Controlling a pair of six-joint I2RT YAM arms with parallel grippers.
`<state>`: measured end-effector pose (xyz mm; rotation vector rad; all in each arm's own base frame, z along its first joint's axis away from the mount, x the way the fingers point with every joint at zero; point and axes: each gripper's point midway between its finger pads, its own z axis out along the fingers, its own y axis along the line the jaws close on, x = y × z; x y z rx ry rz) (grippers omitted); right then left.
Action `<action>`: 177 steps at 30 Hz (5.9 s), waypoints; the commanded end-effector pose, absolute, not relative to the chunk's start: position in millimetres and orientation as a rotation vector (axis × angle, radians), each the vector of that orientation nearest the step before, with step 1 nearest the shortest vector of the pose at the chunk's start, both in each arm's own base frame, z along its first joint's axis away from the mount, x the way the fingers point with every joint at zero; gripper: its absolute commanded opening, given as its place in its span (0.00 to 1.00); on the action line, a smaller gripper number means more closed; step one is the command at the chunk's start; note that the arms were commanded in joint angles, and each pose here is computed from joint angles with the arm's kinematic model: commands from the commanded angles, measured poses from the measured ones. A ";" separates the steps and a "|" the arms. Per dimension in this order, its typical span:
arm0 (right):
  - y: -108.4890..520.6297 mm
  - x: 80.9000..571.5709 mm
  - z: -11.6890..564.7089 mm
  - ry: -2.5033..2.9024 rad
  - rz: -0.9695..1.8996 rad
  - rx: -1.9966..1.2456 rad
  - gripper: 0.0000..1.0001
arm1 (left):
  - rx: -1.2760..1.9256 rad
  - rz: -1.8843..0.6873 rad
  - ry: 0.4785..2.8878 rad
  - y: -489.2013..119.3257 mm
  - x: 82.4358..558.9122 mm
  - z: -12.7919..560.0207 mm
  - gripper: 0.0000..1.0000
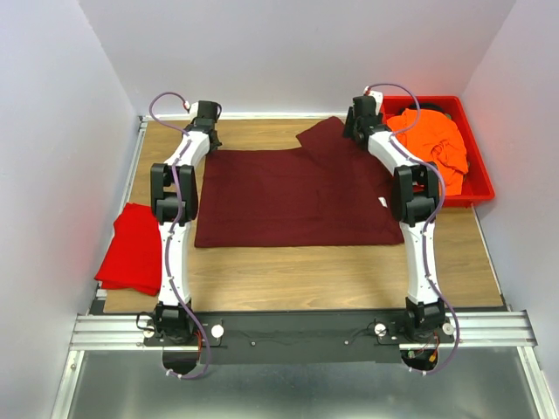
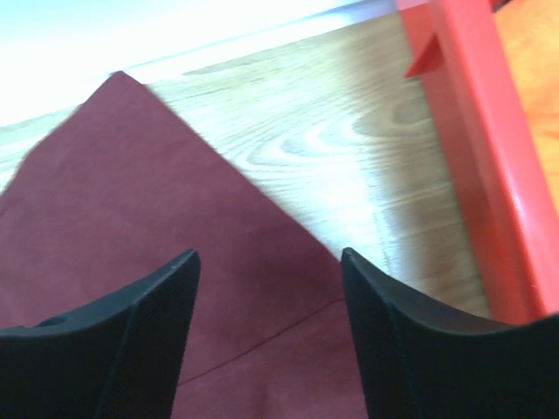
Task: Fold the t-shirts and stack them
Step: Fold the tshirt
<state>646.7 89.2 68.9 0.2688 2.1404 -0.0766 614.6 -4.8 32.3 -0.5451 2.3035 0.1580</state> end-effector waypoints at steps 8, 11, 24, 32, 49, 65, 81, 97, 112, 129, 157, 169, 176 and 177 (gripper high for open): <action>58.6 644.8 36.8 2.188 -0.139 0.297 0.62 | -0.561 0.156 2.345 9.2 604.8 27.2 0.00; 61.5 643.9 28.4 2.208 -0.118 0.289 0.62 | -0.562 0.153 2.344 9.6 605.2 27.7 0.00; 76.5 646.8 6.7 2.261 0.054 0.337 0.57 | -0.571 0.146 2.325 17.6 607.5 36.7 0.00; 75.8 650.3 10.7 2.246 0.096 0.394 0.33 | -0.543 0.122 2.313 17.8 615.2 43.8 0.00; 80.0 667.9 40.5 2.195 0.289 0.407 0.00 | -0.484 0.040 2.261 13.3 640.2 61.0 0.00; 62.0 654.1 83.0 2.150 0.258 0.451 0.00 | -0.531 0.016 2.216 35.6 635.6 82.3 0.00; 58.8 637.9 117.8 2.115 0.277 0.448 0.00 | -0.542 -0.016 2.188 36.0 626.5 102.9 0.00; 57.3 577.6 127.7 2.124 0.303 0.482 0.00 | -0.597 -0.054 2.194 36.9 589.4 110.3 0.00; 45.9 516.2 121.4 2.144 0.263 0.566 0.00 | -0.630 -0.072 2.221 33.0 545.1 107.5 0.00; 46.8 475.3 128.3 2.143 0.300 0.607 0.00 | -0.664 -0.068 2.225 34.0 510.6 113.4 0.00; 50.1 434.2 127.3 2.159 0.334 0.596 0.00 | -0.692 -0.088 2.227 29.3 474.0 109.8 0.00; 48.2 418.9 114.1 2.185 0.322 0.616 0.00 | -0.715 -0.103 2.254 24.6 451.5 94.4 0.00; 47.2 410.7 99.4 2.212 0.310 0.629 0.00 | -0.744 -0.113 2.279 21.4 433.3 76.0 0.00; 46.2 409.9 97.8 2.214 0.307 0.633 0.00 | -0.748 -0.113 2.278 21.4 432.3 75.4 0.00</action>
